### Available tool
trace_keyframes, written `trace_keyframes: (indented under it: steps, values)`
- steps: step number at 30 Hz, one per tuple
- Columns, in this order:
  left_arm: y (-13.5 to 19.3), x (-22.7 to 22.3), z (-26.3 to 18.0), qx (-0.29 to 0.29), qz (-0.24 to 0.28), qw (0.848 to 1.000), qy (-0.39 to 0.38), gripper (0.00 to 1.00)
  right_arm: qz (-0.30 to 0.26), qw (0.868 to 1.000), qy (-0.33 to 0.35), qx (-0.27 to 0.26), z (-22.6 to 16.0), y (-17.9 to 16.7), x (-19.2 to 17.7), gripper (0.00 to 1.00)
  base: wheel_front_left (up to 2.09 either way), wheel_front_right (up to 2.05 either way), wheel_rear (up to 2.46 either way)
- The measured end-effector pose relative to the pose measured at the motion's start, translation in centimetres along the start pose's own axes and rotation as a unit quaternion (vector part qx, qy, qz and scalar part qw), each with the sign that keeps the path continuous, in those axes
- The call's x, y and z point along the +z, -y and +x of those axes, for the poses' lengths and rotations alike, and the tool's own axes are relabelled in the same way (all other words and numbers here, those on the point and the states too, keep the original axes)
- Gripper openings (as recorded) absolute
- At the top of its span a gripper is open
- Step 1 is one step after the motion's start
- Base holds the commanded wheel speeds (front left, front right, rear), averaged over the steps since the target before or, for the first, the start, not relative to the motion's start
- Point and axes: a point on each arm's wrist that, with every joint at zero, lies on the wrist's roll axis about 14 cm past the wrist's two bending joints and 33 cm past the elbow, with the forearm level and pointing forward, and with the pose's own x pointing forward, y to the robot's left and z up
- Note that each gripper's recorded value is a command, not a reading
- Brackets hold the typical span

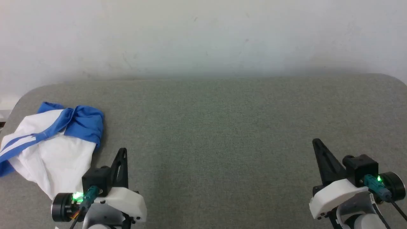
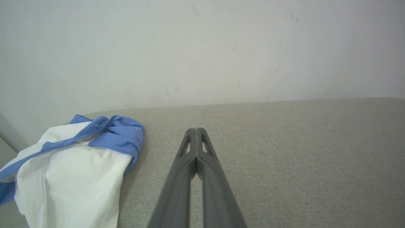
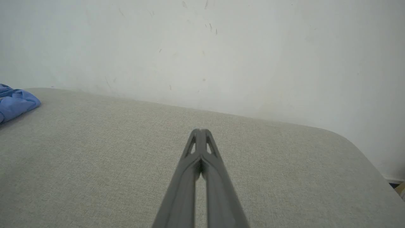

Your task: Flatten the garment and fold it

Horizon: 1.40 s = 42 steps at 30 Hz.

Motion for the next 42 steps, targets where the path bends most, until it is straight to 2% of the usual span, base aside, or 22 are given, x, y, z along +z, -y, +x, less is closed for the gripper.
trace_keyframes:
  steps: [42]
  values:
    - [0.0,0.01,0.0,0.0,0.0,1.0,0.0,0.0,0.0,1.0,0.0,0.0,0.0,0.0,0.01,0.0,0.0,0.0,0.0]
